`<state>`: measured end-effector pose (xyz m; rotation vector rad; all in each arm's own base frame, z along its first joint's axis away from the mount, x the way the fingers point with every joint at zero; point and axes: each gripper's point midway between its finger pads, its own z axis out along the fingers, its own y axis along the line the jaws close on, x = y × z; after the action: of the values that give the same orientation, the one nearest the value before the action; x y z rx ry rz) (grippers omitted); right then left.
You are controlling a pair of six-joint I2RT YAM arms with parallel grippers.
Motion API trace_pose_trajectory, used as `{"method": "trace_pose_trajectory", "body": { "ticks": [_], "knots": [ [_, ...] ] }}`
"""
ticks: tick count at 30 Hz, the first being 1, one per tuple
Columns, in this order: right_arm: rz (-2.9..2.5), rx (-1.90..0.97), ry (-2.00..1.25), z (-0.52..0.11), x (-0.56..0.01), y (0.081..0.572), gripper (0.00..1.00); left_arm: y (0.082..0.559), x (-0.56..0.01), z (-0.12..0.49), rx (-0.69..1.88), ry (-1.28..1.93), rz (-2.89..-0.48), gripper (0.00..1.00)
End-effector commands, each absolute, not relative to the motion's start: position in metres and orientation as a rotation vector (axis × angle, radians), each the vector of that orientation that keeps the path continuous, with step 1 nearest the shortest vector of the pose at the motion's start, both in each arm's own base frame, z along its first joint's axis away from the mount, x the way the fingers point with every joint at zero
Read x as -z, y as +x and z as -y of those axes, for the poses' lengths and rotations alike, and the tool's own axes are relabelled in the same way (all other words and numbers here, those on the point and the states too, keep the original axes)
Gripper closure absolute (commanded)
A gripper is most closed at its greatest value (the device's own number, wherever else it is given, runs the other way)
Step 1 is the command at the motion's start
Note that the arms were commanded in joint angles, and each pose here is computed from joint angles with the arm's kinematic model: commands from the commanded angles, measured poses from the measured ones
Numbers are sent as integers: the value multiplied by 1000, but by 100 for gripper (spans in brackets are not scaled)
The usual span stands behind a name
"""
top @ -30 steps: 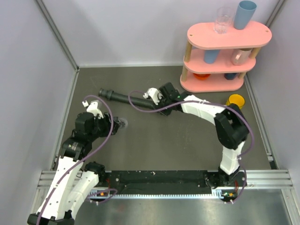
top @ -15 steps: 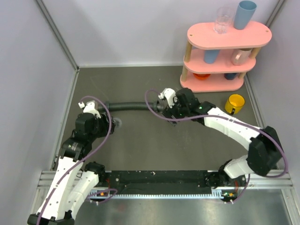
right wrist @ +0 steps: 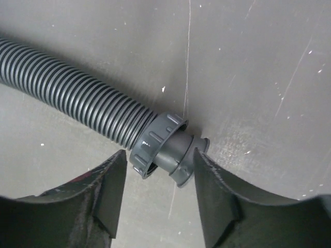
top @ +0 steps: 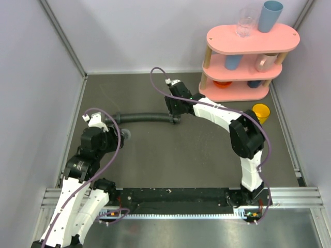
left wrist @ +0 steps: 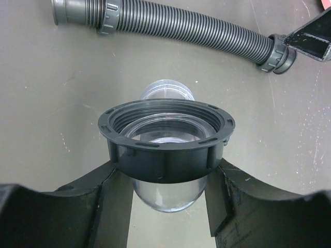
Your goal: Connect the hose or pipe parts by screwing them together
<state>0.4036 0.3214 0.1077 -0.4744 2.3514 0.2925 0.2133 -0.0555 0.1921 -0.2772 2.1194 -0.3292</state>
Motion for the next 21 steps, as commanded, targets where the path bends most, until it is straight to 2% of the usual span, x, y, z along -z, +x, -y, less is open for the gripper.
{"method": "trace_pose_trajectory", "body": {
  "ticks": [1, 3, 7, 9, 12, 13, 18, 19, 21],
  "knots": [
    [-2389, -342, -252, -331, -112, 410, 50, 222, -212, 56, 349, -282, -2049, 100],
    [-2403, -335, -259, -334, -105, 406, 55, 222, -213, 57, 354, -278, -2045, 100],
    [-2428, -331, -262, -334, -95, 402, 59, 222, -211, 58, 356, -275, -2049, 100],
    [-2426, -325, -274, -335, -95, 402, 67, 222, -212, 57, 355, -275, -2047, 100],
    [-2418, -318, -299, -333, -97, 401, 88, 222, -211, 57, 352, -278, -2048, 100],
    [-2417, -313, -305, -331, -99, 400, 99, 222, -212, 57, 351, -279, -2046, 100],
    [-2427, -186, -366, -293, -99, 381, 100, 222, -211, 57, 352, -279, -2048, 100],
    [-2401, -188, -358, -284, -116, 376, 100, 222, -211, 57, 354, -278, -2048, 100],
    [-2453, -106, -375, -255, -101, 355, 100, 222, -211, 58, 357, -276, -2052, 100]
  ]
}}
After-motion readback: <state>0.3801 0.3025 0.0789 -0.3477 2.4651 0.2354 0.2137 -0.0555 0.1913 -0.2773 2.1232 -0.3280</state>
